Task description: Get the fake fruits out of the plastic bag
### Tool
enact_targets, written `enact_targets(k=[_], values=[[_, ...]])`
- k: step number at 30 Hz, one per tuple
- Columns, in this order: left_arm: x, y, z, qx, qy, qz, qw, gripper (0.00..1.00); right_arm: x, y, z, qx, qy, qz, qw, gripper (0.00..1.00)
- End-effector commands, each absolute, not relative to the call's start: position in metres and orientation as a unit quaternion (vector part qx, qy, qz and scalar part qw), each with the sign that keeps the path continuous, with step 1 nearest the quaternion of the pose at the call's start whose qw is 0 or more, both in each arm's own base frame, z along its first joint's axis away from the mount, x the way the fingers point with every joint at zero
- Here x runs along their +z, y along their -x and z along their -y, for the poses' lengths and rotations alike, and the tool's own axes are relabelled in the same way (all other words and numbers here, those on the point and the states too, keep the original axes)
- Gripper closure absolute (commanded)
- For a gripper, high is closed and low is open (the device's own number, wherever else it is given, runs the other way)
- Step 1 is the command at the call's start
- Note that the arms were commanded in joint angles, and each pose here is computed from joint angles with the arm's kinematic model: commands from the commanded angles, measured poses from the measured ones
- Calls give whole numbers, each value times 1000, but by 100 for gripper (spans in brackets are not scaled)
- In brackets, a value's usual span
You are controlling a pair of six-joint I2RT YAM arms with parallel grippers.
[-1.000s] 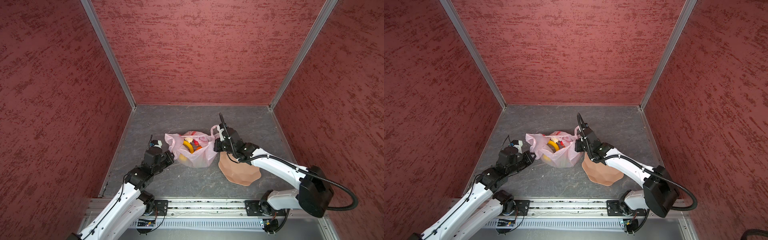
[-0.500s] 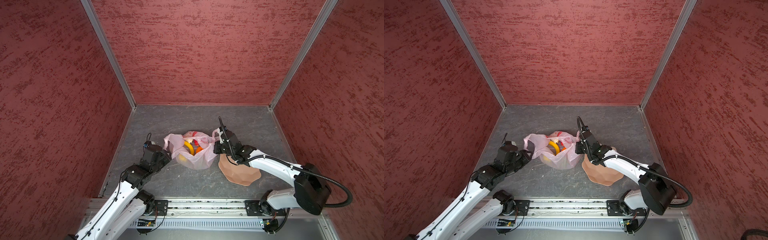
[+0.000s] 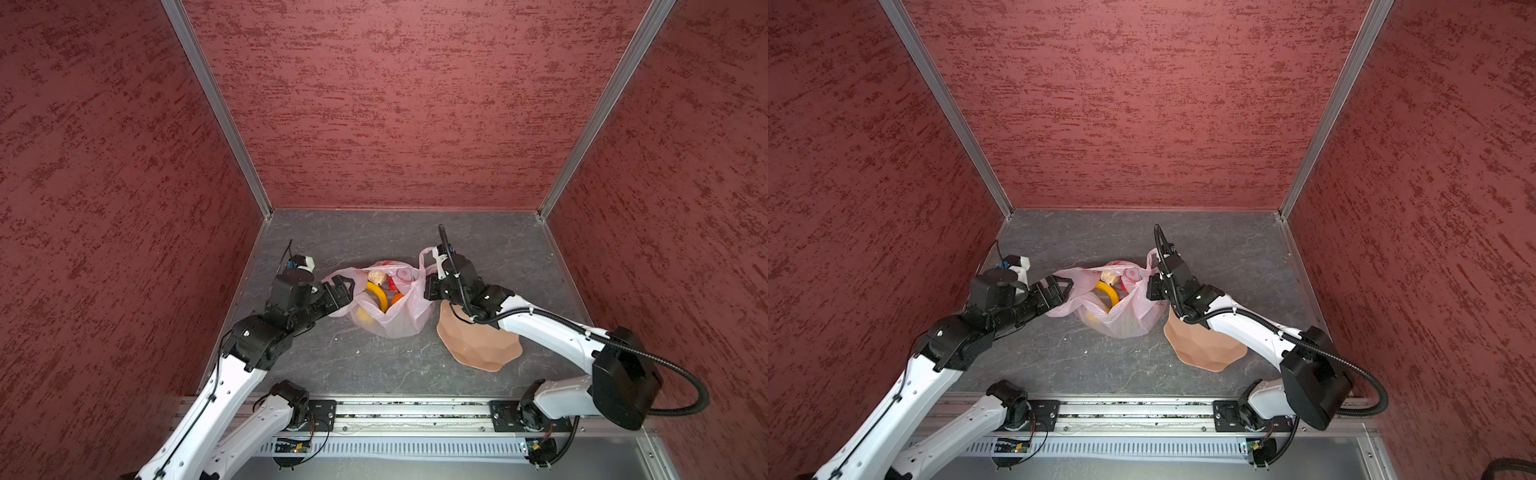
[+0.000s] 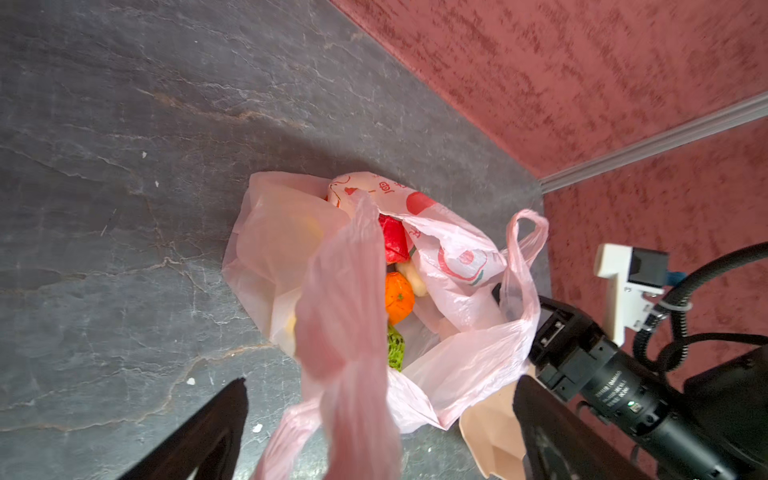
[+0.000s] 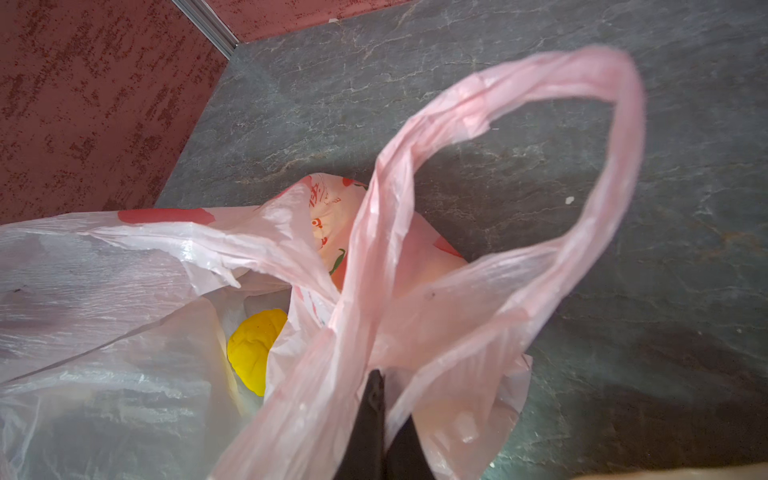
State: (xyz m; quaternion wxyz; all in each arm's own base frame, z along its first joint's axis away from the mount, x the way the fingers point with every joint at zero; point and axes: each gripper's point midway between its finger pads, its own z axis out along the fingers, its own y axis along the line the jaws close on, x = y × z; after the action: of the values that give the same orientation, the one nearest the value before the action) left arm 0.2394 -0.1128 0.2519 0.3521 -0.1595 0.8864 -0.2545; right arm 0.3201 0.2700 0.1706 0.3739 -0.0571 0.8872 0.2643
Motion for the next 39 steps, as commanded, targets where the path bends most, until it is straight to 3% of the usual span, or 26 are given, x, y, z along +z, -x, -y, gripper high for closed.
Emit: enact_targets(k=[1, 8, 10, 12, 19, 22, 25, 31, 39], values=[[238, -250, 114, -214, 111, -916, 321, 0, 194, -321, -279, 285, 66, -873, 391, 100], [202, -296, 122, -210, 97, -930, 285, 0, 194, -319, -280, 283, 70, -874, 389, 100], [196, -304, 130, -220, 89, -930, 280, 6, 192, -319, -279, 279, 70, -876, 387, 100], [193, -309, 135, -231, 85, -929, 277, 16, 190, -319, -278, 276, 69, -877, 386, 100], [169, -305, 140, -249, 94, -929, 256, 80, 176, -319, -273, 265, 68, -878, 393, 100], [153, -297, 144, -256, 101, -932, 235, 93, 167, -318, -270, 260, 81, -873, 405, 100], [133, -287, 138, -240, 118, -939, 218, 99, 153, -314, -262, 248, 93, -872, 412, 100], [98, -269, 123, -214, 156, -944, 196, 100, 130, -316, -245, 225, 82, -884, 401, 100], [108, -269, 126, -236, 185, -927, 225, 100, 161, -307, -245, 237, 82, -888, 385, 62]])
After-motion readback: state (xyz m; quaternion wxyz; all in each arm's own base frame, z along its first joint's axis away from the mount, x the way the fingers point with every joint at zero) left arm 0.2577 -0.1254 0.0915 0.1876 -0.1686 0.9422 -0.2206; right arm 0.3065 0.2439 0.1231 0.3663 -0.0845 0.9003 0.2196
